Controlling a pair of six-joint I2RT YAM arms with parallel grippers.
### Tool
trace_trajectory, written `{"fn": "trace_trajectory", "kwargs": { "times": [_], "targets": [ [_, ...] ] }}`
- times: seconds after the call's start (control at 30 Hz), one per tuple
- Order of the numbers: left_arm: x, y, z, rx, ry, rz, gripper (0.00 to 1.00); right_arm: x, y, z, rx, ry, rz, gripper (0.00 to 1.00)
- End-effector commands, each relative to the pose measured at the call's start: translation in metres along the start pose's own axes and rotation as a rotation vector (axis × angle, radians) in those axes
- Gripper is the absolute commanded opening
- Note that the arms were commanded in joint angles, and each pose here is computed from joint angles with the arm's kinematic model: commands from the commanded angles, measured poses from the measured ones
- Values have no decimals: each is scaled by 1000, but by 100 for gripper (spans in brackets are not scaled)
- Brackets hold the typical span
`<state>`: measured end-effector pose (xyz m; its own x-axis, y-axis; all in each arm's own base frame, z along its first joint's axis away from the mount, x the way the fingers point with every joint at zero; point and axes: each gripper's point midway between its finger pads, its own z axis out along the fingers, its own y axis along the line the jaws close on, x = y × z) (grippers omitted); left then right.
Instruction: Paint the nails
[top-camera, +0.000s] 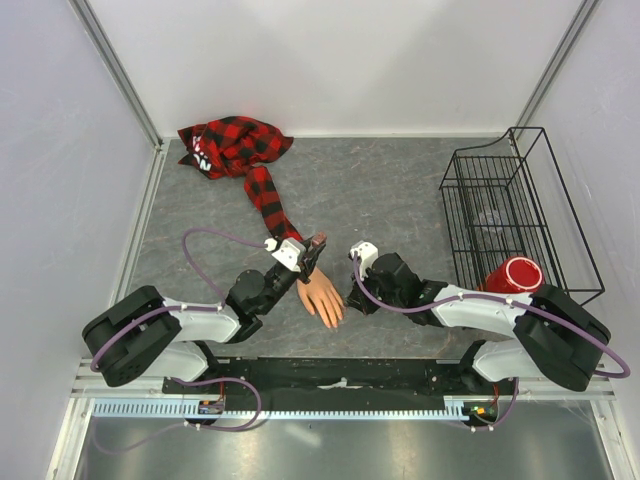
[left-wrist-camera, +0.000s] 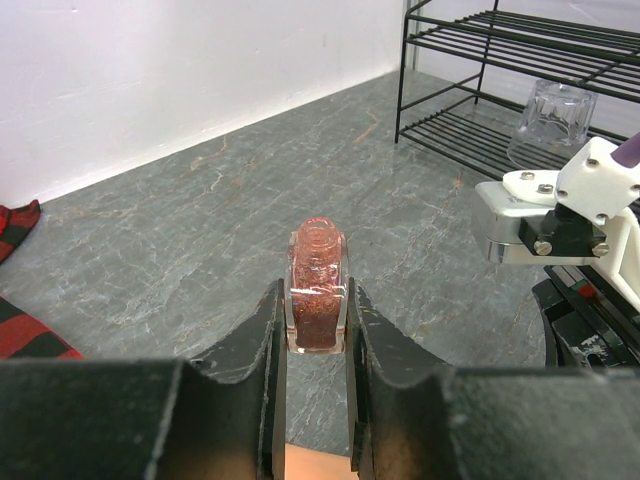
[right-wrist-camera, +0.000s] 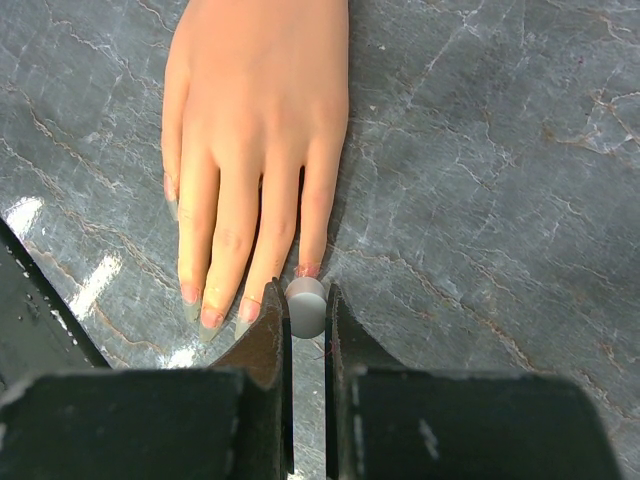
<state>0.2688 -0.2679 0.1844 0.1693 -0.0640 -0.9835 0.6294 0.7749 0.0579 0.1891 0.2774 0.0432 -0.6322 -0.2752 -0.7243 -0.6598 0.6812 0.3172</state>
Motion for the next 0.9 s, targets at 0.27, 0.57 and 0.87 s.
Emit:
{"fn": "trace_trajectory", "kwargs": {
  "times": [0.27, 0.57, 0.87],
  "targets": [
    [-22, 4, 8, -23, -77, 29, 2, -36, 8, 2, -8, -94, -27, 0],
    [-22, 4, 8, -23, -76, 31, 2, -36, 6, 3, 3, -91, -31, 0],
    [-23, 4, 8, -23, -79, 28, 2, -27, 6, 1, -7, -71, -25, 0]
  ]
}}
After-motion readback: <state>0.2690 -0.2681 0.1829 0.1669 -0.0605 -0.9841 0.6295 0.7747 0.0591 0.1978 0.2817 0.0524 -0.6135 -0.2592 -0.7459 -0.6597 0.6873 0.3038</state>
